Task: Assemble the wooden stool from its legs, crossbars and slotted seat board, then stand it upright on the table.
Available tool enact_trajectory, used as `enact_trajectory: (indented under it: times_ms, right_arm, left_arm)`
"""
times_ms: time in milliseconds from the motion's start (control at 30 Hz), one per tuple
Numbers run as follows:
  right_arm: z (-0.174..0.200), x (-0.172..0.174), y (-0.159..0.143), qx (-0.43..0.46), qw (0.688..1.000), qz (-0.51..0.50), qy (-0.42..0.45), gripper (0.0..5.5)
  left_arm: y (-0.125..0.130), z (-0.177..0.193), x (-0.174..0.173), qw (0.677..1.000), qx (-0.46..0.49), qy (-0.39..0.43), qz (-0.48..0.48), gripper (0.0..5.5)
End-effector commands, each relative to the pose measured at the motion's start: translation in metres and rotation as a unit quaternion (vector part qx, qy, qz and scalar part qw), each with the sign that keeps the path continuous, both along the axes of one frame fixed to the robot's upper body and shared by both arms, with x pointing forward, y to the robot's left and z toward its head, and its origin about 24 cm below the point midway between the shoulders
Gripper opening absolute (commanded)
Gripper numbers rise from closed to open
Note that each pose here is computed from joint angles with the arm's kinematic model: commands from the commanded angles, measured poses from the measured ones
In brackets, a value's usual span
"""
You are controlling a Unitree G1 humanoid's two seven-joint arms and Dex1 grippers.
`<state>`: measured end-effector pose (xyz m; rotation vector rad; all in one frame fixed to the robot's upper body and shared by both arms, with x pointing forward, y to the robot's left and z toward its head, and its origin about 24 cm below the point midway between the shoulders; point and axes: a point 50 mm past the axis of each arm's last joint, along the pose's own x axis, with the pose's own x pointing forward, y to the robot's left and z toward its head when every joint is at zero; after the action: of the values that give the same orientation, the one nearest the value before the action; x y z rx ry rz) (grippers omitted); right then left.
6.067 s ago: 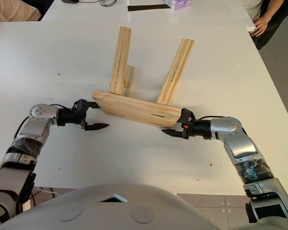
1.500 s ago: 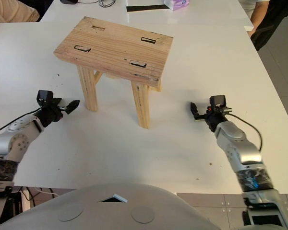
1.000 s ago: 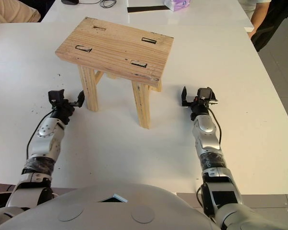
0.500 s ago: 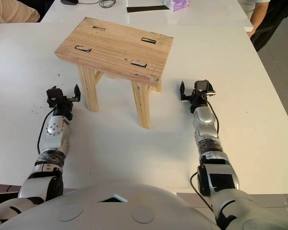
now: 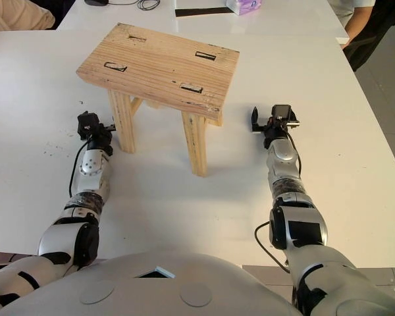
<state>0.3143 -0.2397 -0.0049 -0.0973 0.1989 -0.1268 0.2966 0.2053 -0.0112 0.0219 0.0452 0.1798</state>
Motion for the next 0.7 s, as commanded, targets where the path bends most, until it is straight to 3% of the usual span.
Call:
enact_trajectory:
  times_ms: [33,700]
  right_arm:
    - [-0.017,-0.009,-0.005,0.005,0.999,-0.025,0.048,5.17]
    - [-0.016,-0.006,-0.014,0.014,0.996,-0.061,0.066,5.17]
  left_arm:
    - [-0.004,-0.021,-0.009,0.998,-0.003,0.056,-0.006,4.64]
    - [-0.009,-0.016,0.004,0.998,-0.019,0.054,-0.007,4.64]
